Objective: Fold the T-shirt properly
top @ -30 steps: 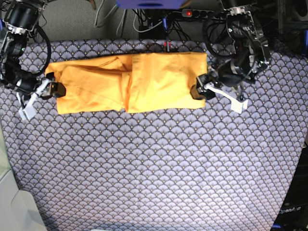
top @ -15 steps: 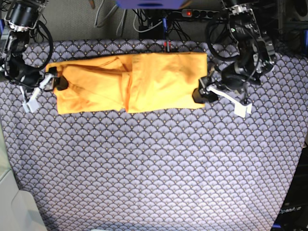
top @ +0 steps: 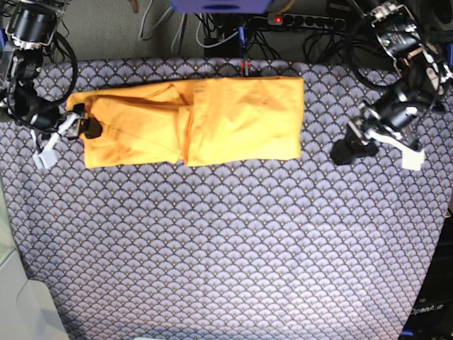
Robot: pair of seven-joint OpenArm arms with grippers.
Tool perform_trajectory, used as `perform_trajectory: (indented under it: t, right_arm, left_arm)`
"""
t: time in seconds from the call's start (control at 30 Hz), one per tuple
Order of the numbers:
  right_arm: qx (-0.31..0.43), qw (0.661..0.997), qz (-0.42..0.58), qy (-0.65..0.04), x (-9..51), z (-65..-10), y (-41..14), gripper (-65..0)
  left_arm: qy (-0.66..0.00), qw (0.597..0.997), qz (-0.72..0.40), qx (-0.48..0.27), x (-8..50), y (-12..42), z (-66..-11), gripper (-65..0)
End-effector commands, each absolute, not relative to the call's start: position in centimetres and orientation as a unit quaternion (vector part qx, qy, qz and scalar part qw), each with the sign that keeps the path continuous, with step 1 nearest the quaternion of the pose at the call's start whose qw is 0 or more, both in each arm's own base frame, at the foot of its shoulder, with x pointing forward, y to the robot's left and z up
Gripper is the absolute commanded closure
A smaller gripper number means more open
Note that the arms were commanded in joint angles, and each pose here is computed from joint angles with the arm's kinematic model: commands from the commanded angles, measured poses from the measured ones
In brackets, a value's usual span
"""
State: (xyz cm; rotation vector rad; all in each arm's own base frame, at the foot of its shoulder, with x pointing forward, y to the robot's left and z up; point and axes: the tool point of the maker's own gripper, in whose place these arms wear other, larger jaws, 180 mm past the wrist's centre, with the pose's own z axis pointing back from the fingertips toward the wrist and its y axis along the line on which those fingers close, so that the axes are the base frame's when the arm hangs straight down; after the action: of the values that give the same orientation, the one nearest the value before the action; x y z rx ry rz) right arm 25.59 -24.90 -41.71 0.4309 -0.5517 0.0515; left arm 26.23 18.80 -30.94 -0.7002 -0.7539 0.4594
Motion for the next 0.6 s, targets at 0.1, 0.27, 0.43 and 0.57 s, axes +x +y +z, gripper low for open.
perform_trajectory:
  t: [0.1, 0.27, 0.43, 0.57]
  right_arm:
    - [0.189, 0.945, 0.034, -0.263, 25.6, -41.2, -26.4, -39.5]
    - [0.187, 0.946, 0.036, -0.263, 25.6, -41.2, -26.6, -39.5]
    - [0.188, 0.943, 0.034, -0.274, 25.9, -41.0, -26.6, -39.5]
    - [0.188, 0.944, 0.033, -0.27, 25.5, -41.3, -26.6, -39.5]
  left_arm:
    - [-0.377, 0.839, 0.224, -0.321, 25.8, 20.8, -29.7, -43.4]
    - [-0.372, 0.841, 0.238, -0.314, 25.1, 21.9, -29.9, -43.4]
    - [-0.37, 0.841, 0.241, -0.312, 24.9, 22.0, -30.1, -43.4]
    - [-0.366, 0.844, 0.242, -0.31, 24.5, 22.0, -30.3, -43.4]
